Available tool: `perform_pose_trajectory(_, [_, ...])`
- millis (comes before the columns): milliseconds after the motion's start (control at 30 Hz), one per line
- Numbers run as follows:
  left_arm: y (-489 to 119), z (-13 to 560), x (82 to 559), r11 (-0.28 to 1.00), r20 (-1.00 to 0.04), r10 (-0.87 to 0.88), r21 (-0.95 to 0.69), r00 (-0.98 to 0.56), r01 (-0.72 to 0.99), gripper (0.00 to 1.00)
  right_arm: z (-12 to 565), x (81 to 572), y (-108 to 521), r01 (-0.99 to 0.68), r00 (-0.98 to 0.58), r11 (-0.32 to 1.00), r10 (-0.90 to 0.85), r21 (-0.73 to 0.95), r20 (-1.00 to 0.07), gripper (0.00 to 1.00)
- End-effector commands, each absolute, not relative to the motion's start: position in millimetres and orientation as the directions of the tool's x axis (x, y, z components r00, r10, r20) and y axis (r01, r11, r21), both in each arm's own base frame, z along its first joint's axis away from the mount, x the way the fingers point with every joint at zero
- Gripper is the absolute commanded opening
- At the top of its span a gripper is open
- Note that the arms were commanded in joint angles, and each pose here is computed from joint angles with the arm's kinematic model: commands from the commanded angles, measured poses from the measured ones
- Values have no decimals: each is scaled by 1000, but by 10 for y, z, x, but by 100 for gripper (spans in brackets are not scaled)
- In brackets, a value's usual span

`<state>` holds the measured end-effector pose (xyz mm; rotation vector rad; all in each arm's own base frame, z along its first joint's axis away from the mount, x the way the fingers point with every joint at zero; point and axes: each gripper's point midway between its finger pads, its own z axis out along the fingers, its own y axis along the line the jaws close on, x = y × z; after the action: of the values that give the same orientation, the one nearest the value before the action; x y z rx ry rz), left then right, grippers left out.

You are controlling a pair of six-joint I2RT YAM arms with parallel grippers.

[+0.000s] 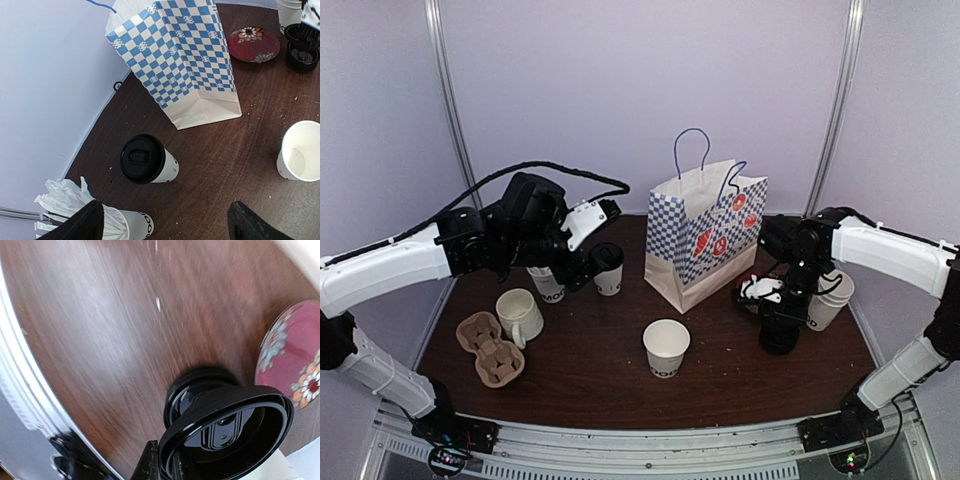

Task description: Pack the takeout coffee

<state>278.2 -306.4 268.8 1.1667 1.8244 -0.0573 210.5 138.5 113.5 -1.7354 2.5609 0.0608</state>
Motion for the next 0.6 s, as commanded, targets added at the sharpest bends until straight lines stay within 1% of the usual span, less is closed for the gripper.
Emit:
perform_pose_trajectory(0, [-3187, 2691, 2749, 508, -757, 653, 436, -2, 743, 88, 1831, 2056, 1837, -911, -410, 396, -843, 115, -349, 2])
perform_pose_trajectory(67, [-3223, 2717, 2716, 479, -772, 628, 483, 99, 733, 89, 2160, 2029, 2074, -919, -395, 349, -786, 185, -475, 2])
perform_pose_trajectory(133, [-3302, 2869, 2630, 458, -805, 546, 518, 231, 722, 89, 2463, 2002, 2255, -924, -381, 293, -724, 244, -574, 2])
perform_pose_trajectory(200, [-3416, 3165, 2495, 433, -827, 432, 541, 360, 722, 90, 2757, 1991, 2417, -928, -370, 233, -651, 289, -662, 2])
perform_pose_trajectory(233, [-3478, 3250, 2425, 408, -833, 393, 537, 389, 738, 97, 2902, 1976, 2491, -928, -368, 201, -616, 313, -697, 3])
perform_pose_trajectory(300, [-3587, 3468, 2314, 388, -834, 328, 548, 444, 741, 97, 3191, 1919, 2617, -922, -372, 128, -550, 365, -747, 3])
perform_pose_trajectory(367, [-3693, 3668, 2226, 406, -801, 288, 599, 525, 690, 98, 3433, 1874, 2715, -912, -380, 58, -491, 406, -784, 3])
perform_pose_trajectory(467, [-3871, 3860, 2181, 437, -750, 284, 656, 597, 615, 98, 3688, 1883, 2828, -886, -423, -3, -407, 464, -810, 3])
perform_pose_trajectory(567, [-3999, 4018, 2100, 468, -718, 223, 673, 660, 573, 98, 3875, 1870, 2899, -851, -468, -71, -347, 520, -813, 3])
